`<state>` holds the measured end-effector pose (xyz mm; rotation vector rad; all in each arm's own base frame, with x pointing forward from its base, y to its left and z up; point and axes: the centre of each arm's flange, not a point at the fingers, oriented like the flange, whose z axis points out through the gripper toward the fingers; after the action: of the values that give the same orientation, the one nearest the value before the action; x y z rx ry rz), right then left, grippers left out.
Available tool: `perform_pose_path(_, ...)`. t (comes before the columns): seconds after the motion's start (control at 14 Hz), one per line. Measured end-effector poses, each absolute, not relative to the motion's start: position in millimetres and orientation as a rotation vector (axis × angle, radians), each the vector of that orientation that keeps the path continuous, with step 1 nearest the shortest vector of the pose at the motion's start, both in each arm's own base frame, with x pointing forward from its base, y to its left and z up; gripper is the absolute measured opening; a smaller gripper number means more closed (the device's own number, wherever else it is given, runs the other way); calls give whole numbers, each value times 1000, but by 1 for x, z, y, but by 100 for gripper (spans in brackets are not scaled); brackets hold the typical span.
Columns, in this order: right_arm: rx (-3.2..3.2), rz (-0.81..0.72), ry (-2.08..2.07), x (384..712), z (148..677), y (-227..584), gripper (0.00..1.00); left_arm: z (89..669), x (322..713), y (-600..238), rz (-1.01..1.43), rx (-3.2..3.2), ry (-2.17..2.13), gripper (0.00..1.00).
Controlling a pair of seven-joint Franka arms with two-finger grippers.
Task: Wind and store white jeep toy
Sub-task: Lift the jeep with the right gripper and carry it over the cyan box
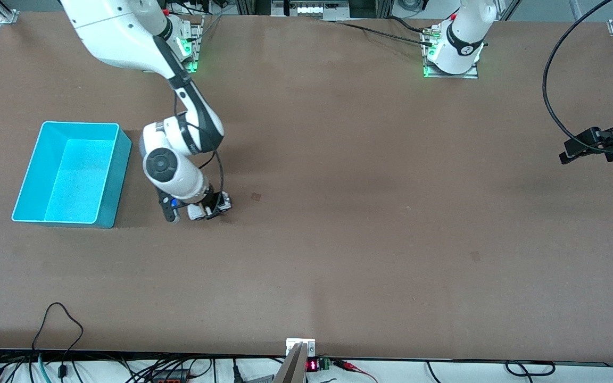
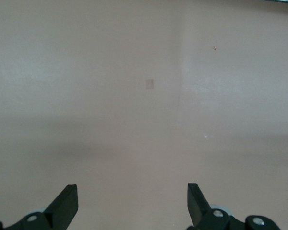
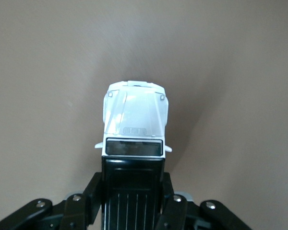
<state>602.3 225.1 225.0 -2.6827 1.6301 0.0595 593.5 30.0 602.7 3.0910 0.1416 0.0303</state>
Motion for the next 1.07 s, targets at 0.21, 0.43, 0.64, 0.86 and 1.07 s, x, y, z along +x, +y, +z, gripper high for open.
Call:
perform_pose_path(0.21, -2798, 88, 1436, 612, 265, 190, 52, 603, 594, 27, 30, 3091, 134, 100)
perform_pose_path(0.43, -2907, 132, 1205, 614, 326, 136, 52, 601, 593, 29, 24, 3091, 139, 100)
perform_pose_path(0.64, -2979, 130, 950, 603, 385, 83, 52, 599, 593, 30, 18, 3091, 141, 100)
perform_pose_path(0.86, -3038, 201, 704, 579, 410, 23, 52, 598, 593, 30, 14, 3091, 141, 100)
perform_pose_path(1.07, -3056, 214, 499, 558, 414, -41, 52, 598, 593, 29, 12, 3091, 138, 100)
